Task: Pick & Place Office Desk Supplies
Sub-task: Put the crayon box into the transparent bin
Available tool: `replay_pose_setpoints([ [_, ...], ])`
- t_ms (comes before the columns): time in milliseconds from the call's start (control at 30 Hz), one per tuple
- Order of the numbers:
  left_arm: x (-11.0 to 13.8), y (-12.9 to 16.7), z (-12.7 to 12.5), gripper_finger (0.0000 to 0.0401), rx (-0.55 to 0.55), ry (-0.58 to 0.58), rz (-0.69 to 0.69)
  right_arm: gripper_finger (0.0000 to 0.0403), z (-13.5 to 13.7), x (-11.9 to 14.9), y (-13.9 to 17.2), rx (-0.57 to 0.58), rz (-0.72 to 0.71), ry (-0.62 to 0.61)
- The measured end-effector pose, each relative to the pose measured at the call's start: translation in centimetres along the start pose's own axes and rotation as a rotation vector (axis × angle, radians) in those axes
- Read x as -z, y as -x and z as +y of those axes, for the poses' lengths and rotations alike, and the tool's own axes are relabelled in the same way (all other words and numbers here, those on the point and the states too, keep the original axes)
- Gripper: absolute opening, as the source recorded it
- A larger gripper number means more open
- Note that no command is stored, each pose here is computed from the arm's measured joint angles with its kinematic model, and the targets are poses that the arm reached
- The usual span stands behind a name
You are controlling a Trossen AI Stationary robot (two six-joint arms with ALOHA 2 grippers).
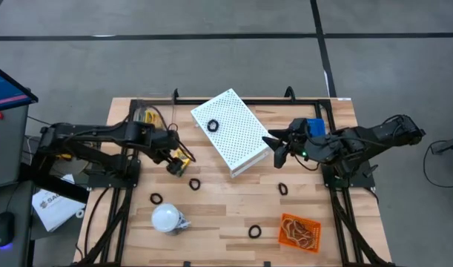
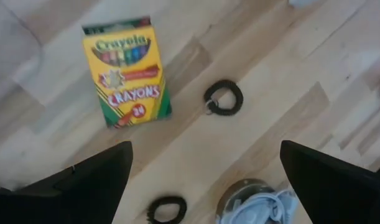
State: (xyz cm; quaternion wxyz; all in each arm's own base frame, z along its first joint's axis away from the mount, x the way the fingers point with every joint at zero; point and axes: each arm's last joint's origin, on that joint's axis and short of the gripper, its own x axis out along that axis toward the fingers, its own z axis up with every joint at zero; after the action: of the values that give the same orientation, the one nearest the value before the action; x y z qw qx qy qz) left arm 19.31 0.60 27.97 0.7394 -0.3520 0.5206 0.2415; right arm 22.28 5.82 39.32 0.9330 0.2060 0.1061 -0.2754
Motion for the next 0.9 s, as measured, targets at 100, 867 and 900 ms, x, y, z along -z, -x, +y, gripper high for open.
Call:
replay_pose_setpoints([
  [100, 0.1, -1.0, 0.1, 0.04, -0.008, 0.025, 0.016, 0.0169, -0.1, 0.2, 0.0, 0.008, 0.013, 0.016],
  [867, -1.1, -10.7, -0.4, 0.04, -0.293, 0.063, 0.084, 0.0169, -0.2, 0.3, 0.0, 0.0, 0.04, 0.023],
  [900, -1.1, -10.9, -0.3, 0.04, -0.309, 0.062, 0.086, 0.0169, -0.2, 0.3, 0.0, 0.0, 0.04, 0.023],
])
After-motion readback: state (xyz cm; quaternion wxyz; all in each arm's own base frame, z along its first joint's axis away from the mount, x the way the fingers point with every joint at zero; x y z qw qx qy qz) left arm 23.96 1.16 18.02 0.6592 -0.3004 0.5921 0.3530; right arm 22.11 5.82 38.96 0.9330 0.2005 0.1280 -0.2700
